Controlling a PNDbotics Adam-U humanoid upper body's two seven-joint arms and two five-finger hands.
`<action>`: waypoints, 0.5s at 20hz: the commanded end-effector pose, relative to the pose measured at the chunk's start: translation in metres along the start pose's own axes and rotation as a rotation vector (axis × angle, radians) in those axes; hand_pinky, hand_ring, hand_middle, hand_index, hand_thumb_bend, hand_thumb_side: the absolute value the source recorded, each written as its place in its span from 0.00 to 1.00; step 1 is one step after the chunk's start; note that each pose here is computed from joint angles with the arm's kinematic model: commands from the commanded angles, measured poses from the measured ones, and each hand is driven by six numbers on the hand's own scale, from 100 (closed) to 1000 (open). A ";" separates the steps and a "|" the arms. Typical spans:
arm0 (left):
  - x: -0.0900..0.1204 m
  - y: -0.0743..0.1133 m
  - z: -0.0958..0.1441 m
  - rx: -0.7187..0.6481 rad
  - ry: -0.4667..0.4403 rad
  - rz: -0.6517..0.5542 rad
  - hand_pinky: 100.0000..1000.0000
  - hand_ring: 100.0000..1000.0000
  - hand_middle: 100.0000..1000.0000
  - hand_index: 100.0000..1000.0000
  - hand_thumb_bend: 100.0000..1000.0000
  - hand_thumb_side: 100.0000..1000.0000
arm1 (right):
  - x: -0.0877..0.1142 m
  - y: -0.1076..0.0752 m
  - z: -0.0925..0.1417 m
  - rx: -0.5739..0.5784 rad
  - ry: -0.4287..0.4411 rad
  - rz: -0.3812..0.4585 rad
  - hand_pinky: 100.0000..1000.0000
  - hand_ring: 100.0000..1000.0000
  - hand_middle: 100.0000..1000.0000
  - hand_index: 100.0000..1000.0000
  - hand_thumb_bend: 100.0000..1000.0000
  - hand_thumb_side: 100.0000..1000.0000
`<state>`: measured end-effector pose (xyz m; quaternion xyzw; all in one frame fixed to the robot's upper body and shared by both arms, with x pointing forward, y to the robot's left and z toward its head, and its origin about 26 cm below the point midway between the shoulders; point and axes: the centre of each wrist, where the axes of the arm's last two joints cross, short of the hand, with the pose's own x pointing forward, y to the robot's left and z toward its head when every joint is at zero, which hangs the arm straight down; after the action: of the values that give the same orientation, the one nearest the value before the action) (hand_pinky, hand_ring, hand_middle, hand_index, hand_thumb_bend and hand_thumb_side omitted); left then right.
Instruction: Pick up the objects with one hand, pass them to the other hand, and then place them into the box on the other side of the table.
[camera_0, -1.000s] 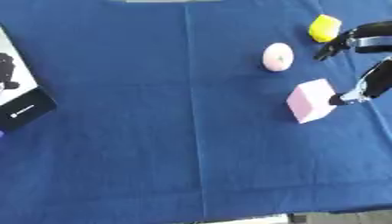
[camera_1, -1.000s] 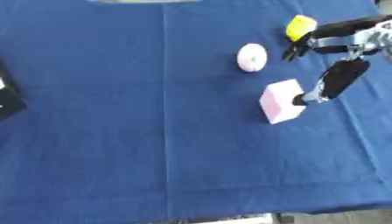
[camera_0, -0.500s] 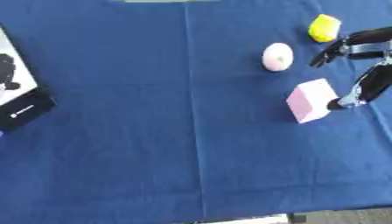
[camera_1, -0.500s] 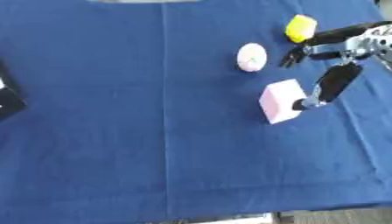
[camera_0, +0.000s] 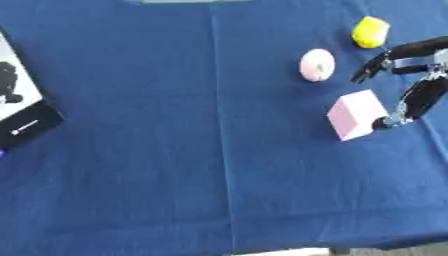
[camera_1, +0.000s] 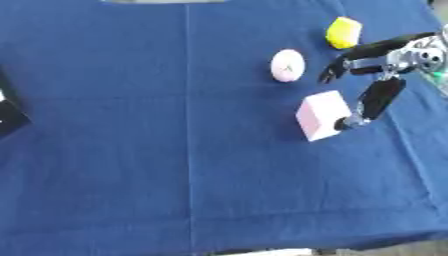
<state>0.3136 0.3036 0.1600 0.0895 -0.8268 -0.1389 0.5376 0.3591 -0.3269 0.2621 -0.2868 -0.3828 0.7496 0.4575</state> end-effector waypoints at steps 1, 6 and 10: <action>0.007 0.004 -0.003 -0.006 -0.026 -0.021 0.69 0.80 0.70 0.73 0.37 0.51 | -0.005 -0.006 0.004 -0.003 0.025 0.024 0.95 0.92 0.85 0.92 0.45 0.27; 0.007 0.004 -0.003 -0.007 -0.026 -0.019 0.69 0.80 0.70 0.73 0.37 0.51 | -0.007 -0.004 -0.004 0.011 0.028 0.033 0.95 0.92 0.85 0.92 0.46 0.26; 0.007 0.004 -0.002 -0.008 -0.025 -0.018 0.69 0.80 0.70 0.73 0.37 0.51 | -0.009 -0.002 -0.010 0.017 0.029 0.033 0.95 0.92 0.84 0.92 0.46 0.26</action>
<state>0.3136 0.3035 0.1600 0.0891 -0.8263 -0.1395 0.5383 0.3721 -0.3265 0.2489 -0.2832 -0.3676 0.7588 0.4570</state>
